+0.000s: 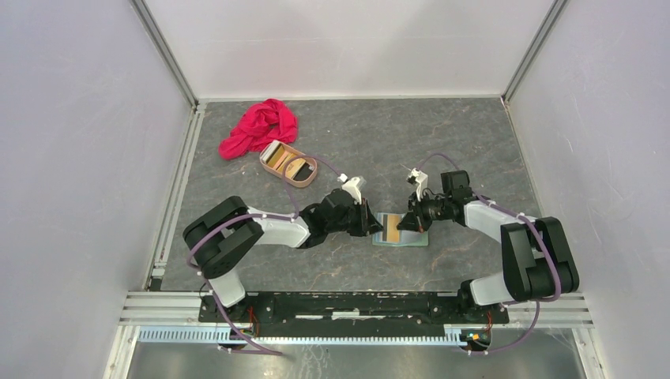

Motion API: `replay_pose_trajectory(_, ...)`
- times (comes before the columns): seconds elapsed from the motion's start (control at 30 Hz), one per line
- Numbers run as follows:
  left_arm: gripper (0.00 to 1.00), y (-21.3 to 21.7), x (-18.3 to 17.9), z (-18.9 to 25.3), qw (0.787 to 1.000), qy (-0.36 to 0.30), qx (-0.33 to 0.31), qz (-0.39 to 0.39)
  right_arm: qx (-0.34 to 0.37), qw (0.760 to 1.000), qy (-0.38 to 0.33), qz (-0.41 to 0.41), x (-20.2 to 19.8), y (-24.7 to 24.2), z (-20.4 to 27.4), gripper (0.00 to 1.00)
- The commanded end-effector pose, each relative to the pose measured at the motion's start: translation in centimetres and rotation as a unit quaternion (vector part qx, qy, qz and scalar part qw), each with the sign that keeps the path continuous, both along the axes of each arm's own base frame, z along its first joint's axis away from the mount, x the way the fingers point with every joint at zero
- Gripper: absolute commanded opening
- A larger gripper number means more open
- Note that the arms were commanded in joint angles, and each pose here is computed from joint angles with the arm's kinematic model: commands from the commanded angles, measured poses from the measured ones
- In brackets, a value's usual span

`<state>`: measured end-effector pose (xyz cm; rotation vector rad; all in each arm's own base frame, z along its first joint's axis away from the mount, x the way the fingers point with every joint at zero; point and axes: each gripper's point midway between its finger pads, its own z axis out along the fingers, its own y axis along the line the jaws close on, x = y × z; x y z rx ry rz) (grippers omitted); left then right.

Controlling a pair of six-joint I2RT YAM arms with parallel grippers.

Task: Put the credit cards into the card holder
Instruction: Insert the credit card into the card holder.

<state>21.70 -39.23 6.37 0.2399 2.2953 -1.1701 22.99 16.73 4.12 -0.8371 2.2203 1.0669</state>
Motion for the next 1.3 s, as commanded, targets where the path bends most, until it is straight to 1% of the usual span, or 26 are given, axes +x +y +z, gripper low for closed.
replay_pose_trajectory(0.0,0.25,-0.9,1.1,0.4,1.000,-0.005,-0.013,0.007,0.023,0.999,-0.030,0.008,0.9,0.2,1.3,0.07)
replay_pose_trajectory(0.2,0.31,-0.5,1.3,-0.6,1.000,-0.001,0.006,0.011,0.019,1.000,-0.003,0.004,0.8,0.1,0.2,0.07)
replay_pose_trajectory(0.33,0.33,-0.2,1.3,-0.9,1.000,-0.002,0.014,0.014,-0.003,1.000,0.012,-0.008,0.9,-0.4,-1.0,0.07)
replay_pose_trajectory(0.53,0.36,-0.3,1.4,-1.0,1.000,-0.002,0.015,0.013,-0.030,0.999,0.010,-0.024,1.1,-1.3,-1.7,0.06)
replay_pose_trajectory(0.83,0.36,-0.8,1.4,0.2,1.000,-0.006,-0.008,0.009,-0.050,0.998,0.028,-0.029,1.1,-1.8,-2.9,0.06)
replay_pose_trajectory(1.13,0.35,-1.6,1.2,0.7,0.999,0.014,-0.045,0.009,-0.066,0.996,0.039,-0.033,0.9,-2.2,-3.8,0.06)
replay_pose_trajectory(1.27,0.34,-1.4,1.2,0.8,0.999,0.016,-0.046,0.014,-0.069,0.996,0.043,-0.035,0.9,-2.4,-4.0,0.06)
